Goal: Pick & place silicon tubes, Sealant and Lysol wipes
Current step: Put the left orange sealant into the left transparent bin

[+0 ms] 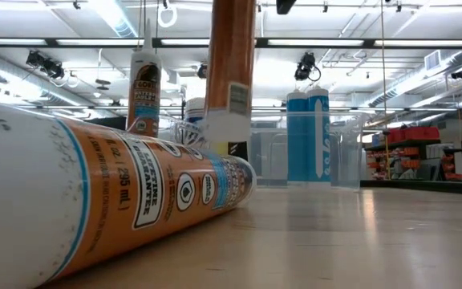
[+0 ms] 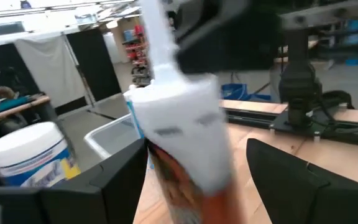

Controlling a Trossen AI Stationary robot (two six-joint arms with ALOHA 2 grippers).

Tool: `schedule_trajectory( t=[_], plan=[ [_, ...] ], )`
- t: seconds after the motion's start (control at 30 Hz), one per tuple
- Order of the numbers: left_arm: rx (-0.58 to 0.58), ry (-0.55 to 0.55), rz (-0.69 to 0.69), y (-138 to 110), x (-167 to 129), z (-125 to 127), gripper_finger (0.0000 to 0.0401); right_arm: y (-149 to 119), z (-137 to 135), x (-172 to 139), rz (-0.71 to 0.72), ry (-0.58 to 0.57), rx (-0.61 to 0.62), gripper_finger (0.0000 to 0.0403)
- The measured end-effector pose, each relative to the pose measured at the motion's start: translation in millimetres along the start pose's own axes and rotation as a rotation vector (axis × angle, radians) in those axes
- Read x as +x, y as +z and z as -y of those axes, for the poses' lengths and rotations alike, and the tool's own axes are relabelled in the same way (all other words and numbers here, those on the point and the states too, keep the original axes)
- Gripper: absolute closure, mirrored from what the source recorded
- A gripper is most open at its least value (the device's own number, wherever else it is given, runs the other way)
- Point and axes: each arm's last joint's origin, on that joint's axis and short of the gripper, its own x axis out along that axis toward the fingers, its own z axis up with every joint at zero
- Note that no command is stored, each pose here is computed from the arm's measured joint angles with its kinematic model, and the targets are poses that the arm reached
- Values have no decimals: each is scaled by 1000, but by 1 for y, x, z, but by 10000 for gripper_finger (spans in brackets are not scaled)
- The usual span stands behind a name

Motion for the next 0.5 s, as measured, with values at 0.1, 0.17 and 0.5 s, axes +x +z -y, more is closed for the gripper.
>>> schedule_trajectory(
  t=[0.1, 0.17, 0.5],
  plan=[
    [18, 12, 2, 0, -14, 1, 124, 7, 5, 2, -22, -37, -16, 396],
    [19, 11, 4, 0, -22, 2, 124, 8, 9, 2, -23, -52, -17, 397],
    [-10, -36, 15, 0, -62, 4, 124, 11, 36, 2, -20, -117, -5, 397]
  ],
)
